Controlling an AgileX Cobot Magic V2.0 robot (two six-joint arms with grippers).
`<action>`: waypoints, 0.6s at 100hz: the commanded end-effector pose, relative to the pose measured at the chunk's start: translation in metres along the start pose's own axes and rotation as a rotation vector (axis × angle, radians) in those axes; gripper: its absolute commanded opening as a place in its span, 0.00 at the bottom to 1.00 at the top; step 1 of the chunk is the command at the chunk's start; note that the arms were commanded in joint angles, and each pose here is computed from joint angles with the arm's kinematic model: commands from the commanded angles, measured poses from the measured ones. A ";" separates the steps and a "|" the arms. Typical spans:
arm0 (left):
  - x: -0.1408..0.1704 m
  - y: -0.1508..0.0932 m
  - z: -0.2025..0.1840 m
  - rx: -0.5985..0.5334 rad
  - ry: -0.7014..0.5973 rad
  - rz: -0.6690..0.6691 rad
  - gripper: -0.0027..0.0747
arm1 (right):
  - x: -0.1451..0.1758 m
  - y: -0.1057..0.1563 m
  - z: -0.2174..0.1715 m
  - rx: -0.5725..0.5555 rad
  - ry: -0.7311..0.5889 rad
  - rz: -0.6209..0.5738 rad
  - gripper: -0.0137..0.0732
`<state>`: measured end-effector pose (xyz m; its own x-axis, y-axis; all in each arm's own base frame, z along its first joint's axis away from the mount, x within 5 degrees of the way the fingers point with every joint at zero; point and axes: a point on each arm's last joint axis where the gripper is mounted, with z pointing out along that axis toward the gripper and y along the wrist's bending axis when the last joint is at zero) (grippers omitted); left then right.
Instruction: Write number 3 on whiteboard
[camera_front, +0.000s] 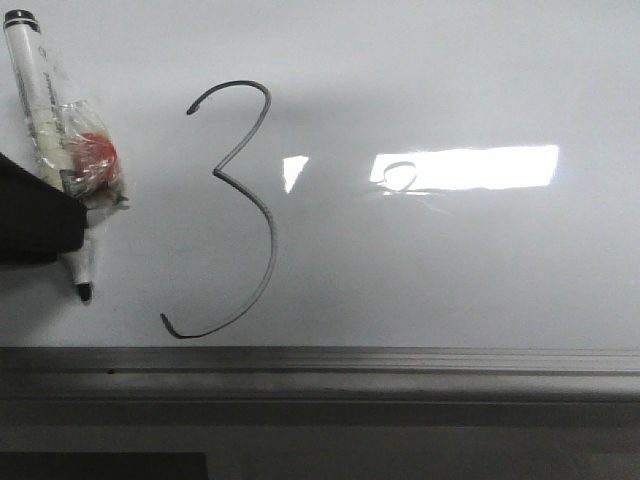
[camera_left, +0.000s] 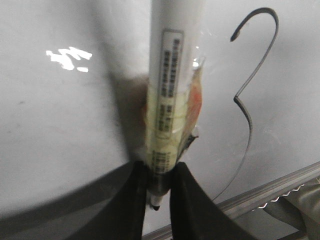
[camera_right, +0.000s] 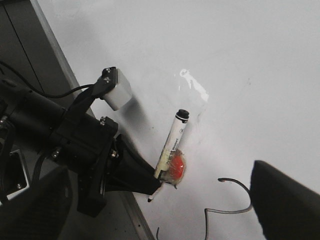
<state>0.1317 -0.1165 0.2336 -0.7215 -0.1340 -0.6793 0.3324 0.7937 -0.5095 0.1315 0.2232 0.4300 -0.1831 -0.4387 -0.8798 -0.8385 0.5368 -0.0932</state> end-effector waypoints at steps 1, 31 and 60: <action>-0.014 -0.003 -0.004 0.003 -0.099 0.024 0.03 | -0.017 -0.005 -0.017 0.017 -0.124 -0.007 0.90; -0.021 -0.007 -0.023 0.047 -0.201 0.056 0.41 | -0.017 -0.005 -0.017 0.020 -0.124 -0.010 0.90; -0.019 -0.010 -0.031 0.072 -0.189 0.072 0.40 | -0.014 -0.007 -0.017 0.035 -0.088 -0.021 0.90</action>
<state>0.1226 -0.1057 0.2507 -0.6329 -0.1400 -0.7615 0.4049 0.7785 -0.4797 0.1330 0.2219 0.4294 -0.1879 -0.4454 -0.8754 -0.8342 0.5429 -0.0971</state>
